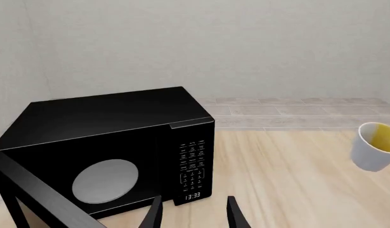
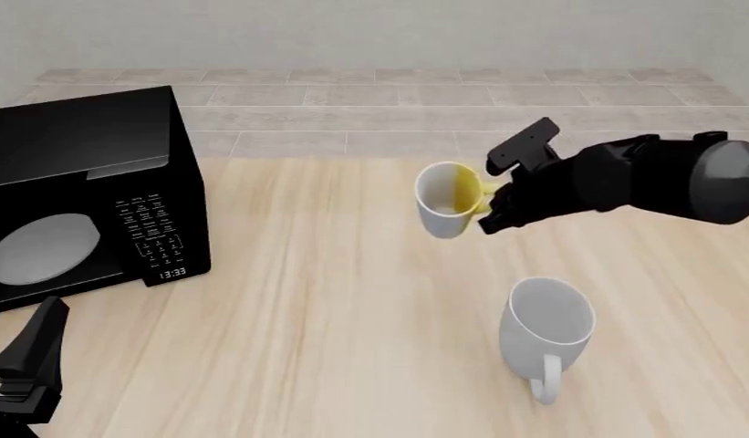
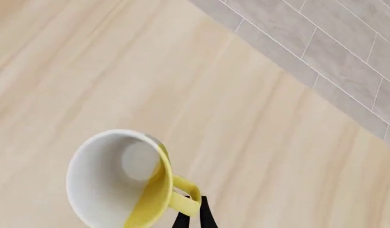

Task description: Put the yellow and white mug to the front of the white mug.

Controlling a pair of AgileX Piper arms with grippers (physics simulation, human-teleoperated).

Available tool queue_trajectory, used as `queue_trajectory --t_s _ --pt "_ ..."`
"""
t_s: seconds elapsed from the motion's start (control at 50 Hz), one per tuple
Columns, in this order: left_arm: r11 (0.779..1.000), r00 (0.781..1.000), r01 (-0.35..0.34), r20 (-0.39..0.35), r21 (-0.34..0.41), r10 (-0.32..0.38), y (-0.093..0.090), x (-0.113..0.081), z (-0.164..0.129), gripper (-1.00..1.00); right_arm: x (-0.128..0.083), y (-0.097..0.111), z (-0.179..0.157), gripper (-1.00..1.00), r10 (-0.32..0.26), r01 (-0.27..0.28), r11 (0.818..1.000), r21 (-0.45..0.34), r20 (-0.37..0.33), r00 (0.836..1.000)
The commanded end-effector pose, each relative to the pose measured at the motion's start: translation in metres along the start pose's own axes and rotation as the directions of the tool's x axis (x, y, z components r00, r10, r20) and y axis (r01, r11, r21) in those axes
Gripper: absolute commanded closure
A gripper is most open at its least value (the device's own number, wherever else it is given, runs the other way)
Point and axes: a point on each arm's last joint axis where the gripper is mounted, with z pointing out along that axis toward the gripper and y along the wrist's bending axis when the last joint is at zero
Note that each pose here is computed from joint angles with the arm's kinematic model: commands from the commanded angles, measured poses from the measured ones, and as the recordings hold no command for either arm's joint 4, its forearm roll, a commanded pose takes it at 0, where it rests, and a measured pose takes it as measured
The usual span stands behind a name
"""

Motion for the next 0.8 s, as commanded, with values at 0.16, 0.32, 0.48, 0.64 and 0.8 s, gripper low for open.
queue_trajectory --t_s 0.16,0.32,0.48,0.64,0.8 --pt "1.000 1.000 0.000 0.000 0.000 0.000 0.000 0.000 0.000 -1.00 0.020 -0.019 -0.007 1.00 0.076 -0.075 0.996 0.044 -0.022 0.997" --pt "1.000 1.000 0.000 0.000 0.000 0.000 0.000 0.000 0.000 -1.00 0.030 -0.020 -0.011 1.00 0.107 -0.106 0.993 0.054 -0.026 0.994" --pt "1.000 1.000 0.000 0.000 0.000 0.000 0.000 0.000 0.000 -1.00 0.039 -0.022 -0.014 1.00 0.139 -0.137 0.988 0.068 -0.023 0.990" --pt "1.000 1.000 0.000 0.000 0.000 0.000 0.000 0.000 0.000 -1.00 0.047 -0.025 -0.019 1.00 0.166 -0.164 0.983 0.083 -0.018 0.986" --pt "1.000 1.000 0.000 0.000 0.000 0.000 0.000 0.000 0.000 -1.00 0.055 -0.030 -0.018 1.00 0.188 -0.185 0.978 0.100 -0.020 0.982"
